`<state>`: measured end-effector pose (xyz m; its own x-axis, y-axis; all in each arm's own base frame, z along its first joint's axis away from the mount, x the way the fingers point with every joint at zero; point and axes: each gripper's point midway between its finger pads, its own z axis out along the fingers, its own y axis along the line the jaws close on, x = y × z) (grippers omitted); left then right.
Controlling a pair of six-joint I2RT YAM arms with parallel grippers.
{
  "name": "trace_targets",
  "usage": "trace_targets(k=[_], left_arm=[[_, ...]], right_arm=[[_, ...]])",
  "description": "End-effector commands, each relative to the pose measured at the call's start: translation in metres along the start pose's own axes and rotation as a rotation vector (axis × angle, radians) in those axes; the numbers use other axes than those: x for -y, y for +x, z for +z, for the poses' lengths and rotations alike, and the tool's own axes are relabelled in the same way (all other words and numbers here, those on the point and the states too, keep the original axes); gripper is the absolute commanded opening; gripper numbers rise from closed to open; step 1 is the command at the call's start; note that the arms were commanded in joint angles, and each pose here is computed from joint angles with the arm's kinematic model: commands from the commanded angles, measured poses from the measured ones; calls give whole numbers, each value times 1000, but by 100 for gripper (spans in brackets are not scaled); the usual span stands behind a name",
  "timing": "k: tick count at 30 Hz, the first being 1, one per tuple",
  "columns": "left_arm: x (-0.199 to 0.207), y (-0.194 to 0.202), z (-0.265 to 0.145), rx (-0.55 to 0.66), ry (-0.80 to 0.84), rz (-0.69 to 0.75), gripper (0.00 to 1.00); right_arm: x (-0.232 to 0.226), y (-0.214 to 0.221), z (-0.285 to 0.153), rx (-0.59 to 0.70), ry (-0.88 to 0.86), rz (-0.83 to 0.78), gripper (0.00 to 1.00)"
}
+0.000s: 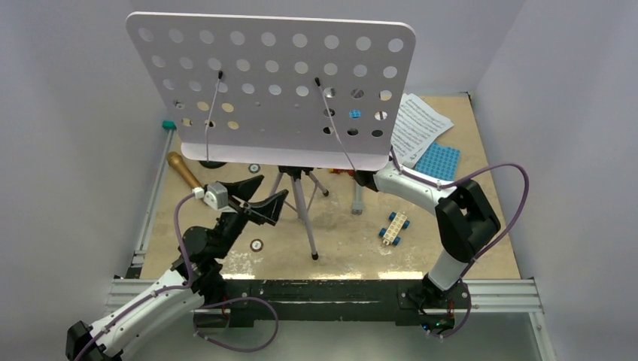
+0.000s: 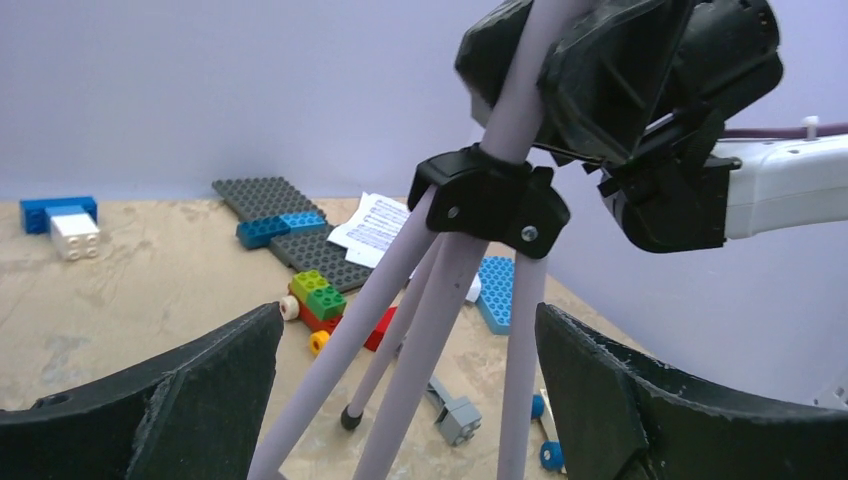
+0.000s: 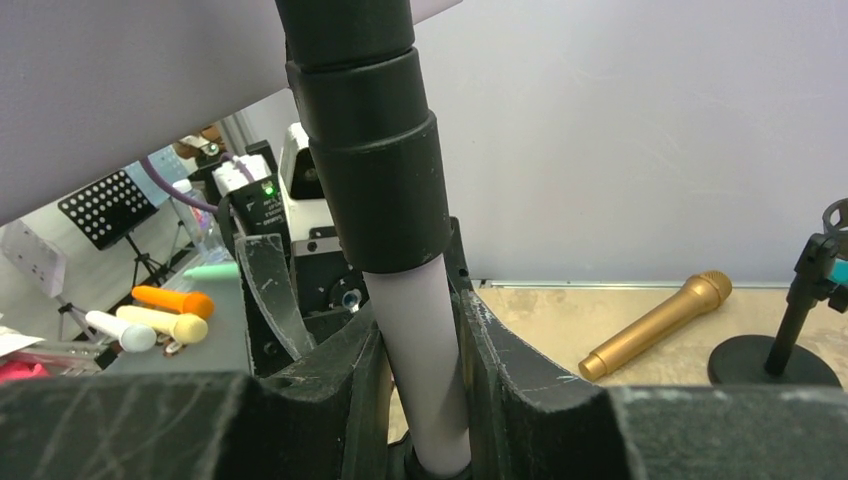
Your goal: Pack up the instrument practice props
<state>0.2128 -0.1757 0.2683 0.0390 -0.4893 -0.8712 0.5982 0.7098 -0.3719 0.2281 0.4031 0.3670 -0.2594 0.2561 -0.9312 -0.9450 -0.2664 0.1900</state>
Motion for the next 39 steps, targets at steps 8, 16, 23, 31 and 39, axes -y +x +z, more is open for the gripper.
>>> trace_targets(k=[8, 16, 23, 31, 39], left_arm=[[42, -11, 23, 23, 195, -5, 100], [44, 16, 29, -22, 236, -14, 100], [48, 45, 28, -122, 282, -3, 97], [42, 81, 19, -203, 282, -69, 64], [34, 113, 5, -277, 254, -122, 45]], right_arm=[[-38, -50, 0, 117, -21, 9, 0], [-41, -42, -5, 107, -10, -1, 0], [-35, -5, -19, 58, 31, 24, 0], [-29, 43, -42, 19, 108, 81, 0], [-25, 73, -57, -5, 171, 116, 0]])
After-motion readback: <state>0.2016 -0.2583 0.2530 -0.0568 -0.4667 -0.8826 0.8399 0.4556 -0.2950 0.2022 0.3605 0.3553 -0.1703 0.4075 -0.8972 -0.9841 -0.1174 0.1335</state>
